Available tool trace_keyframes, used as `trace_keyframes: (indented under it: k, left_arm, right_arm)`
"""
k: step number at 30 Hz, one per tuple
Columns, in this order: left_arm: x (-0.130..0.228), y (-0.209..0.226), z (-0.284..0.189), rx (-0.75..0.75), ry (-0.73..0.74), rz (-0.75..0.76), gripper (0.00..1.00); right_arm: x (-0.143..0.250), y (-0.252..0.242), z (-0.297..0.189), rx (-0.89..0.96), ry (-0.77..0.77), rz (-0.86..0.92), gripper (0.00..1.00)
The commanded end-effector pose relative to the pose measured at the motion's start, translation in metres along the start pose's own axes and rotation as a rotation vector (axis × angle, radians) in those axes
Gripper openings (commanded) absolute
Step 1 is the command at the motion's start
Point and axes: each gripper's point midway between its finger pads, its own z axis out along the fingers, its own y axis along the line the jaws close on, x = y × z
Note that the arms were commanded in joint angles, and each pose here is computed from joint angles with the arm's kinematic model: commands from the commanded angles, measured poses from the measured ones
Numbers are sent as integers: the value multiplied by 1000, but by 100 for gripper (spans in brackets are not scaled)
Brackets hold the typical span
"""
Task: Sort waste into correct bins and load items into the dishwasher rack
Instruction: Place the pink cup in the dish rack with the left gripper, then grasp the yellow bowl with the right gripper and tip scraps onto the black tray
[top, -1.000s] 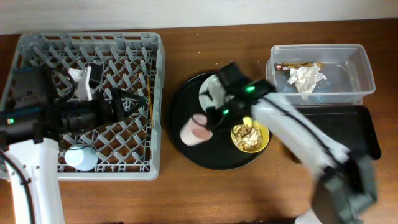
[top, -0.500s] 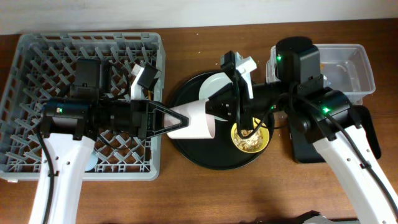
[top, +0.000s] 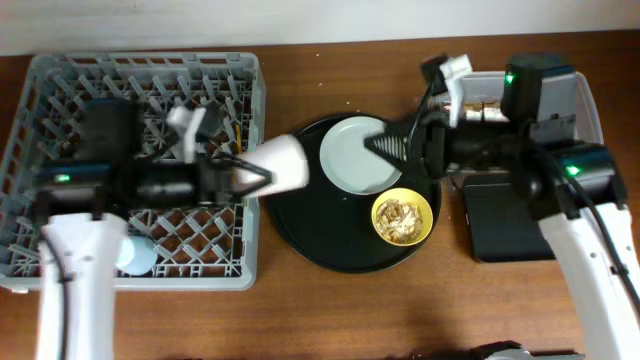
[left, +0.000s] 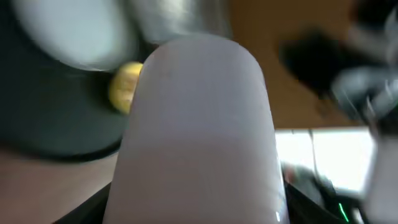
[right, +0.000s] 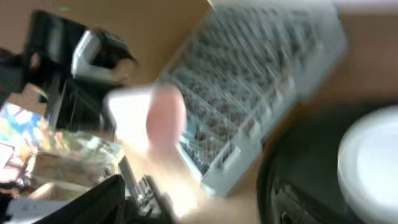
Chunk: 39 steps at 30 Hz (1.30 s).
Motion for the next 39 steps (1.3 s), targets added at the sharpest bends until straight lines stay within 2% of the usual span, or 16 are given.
trace_keyframes:
  k: [1, 2, 5, 8, 16, 19, 23, 24, 25, 27, 29, 31, 33, 35, 36, 39]
  left_arm:
    - [2, 132, -92, -659, -193, -354, 55]
    - [14, 165, -138, -842, -281, -506, 55]
    - [39, 201, -209, -1047, -468, -778, 55]
    - [55, 226, -231, -1078, -560, -911, 54]
    - [56, 329, -218, -1073, -503, -1059, 57]
    - [61, 353, -205, -1049, -436, -1110, 67]
    - [60, 352, -200, -1017, -428, -1115, 80]
    - [52, 347, -193, -949, -435, -1101, 87]
    - [38, 334, -187, -863, -423, -1033, 97]
    - [9, 291, -192, -841, -411, -854, 99]
    - [-16, 241, -185, -861, -389, -636, 99]
    - [-42, 156, -123, -826, -276, -169, 99]
    - [-40, 116, -70, -766, -135, 84, 99]
    - [-25, 81, -12, -681, 4, 248, 99]
    - [-24, 76, -4, -670, 16, 276, 99]
    - [-32, 68, 4, -652, -12, 307, 99]
  right_arm:
    - [39, -39, -7, 269, 103, 170, 77]
    - [49, -45, -5, 334, 140, 171, 78]
    - [56, -41, 3, 365, 171, 130, 79]
    - [58, -41, 4, 370, 179, 126, 80]
    - [74, -46, -1, 408, 233, 165, 80]
    - [77, -50, -3, 436, 242, 171, 80]
    - [77, -50, -3, 437, 243, 171, 81]
    - [77, -52, -4, 451, 242, 169, 84]
    - [77, -53, -4, 451, 243, 170, 84]
    - [91, -63, 5, 467, 292, 199, 83]
    - [119, -94, 14, 618, 363, 314, 74]
    - [164, -147, 31, 857, 491, 347, 71]
    - [170, -177, 26, 964, 494, 409, 68]
    - [154, -172, 48, 725, 477, 354, 54]
    - [160, -166, 55, 703, 509, 319, 49]
    - [200, -194, 85, 863, 609, 220, 47]
